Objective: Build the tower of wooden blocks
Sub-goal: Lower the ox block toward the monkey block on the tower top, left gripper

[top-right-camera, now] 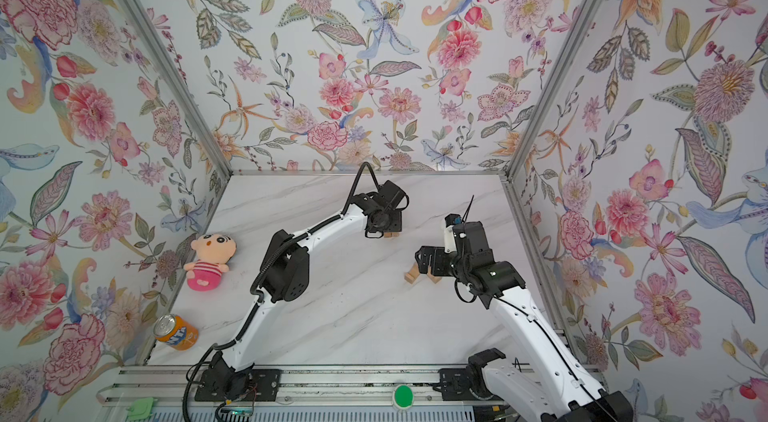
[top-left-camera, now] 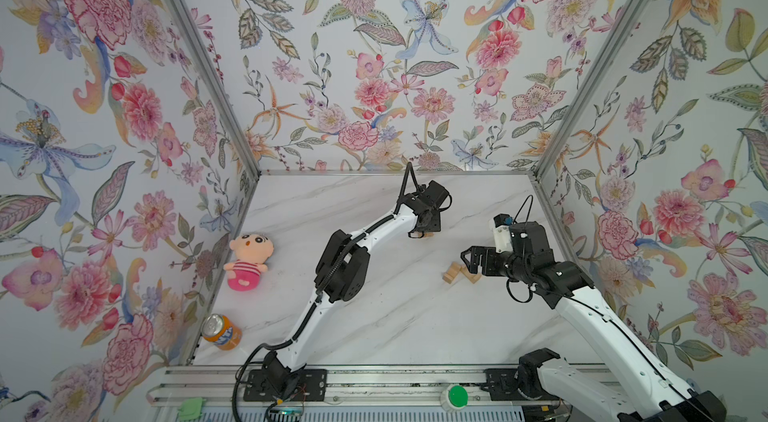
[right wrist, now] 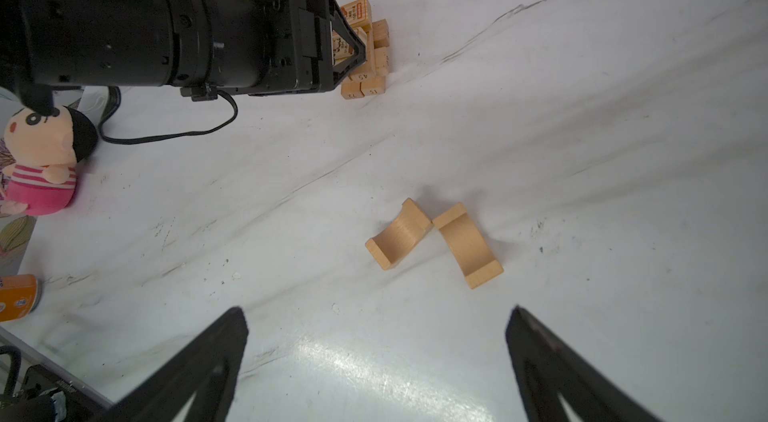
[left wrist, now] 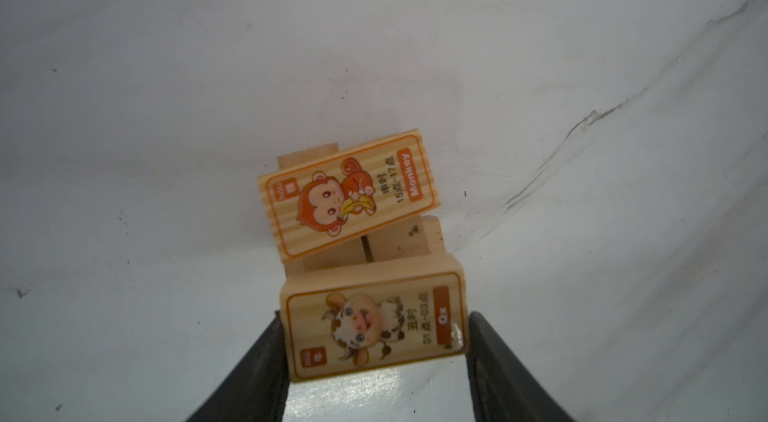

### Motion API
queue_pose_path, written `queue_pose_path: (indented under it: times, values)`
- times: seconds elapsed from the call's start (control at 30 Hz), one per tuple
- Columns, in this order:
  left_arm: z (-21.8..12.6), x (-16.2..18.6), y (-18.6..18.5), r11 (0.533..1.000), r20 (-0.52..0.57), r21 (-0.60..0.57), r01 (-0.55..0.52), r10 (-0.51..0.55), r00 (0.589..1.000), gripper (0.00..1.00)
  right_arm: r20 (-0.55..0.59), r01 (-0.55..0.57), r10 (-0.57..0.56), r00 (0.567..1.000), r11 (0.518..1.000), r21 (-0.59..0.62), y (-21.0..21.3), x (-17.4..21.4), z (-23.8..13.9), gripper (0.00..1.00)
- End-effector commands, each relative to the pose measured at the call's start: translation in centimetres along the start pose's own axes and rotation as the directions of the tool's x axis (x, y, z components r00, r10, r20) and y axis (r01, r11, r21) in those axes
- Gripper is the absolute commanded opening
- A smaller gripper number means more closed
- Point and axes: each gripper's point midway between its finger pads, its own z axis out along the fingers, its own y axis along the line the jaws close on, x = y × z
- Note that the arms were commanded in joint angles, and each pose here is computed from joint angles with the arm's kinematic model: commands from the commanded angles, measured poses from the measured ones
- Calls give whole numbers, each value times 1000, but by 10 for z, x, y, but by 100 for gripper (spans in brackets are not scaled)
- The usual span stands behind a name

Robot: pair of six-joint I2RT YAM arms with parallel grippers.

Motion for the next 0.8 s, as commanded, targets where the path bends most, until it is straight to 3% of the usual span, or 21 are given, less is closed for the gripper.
queue_pose_path:
  times: [0.0, 0.77]
  values:
    - [10, -4, 8, 1000, -6, -16, 18, -18, 1000, 53, 13, 5, -5, 1000, 1000, -13, 0, -2, -1, 99]
    - [8, -8, 5, 1000, 6, -7, 18, -18, 1000, 67, 10, -11, 11, 1000, 1000, -6, -6, 0, 0, 99]
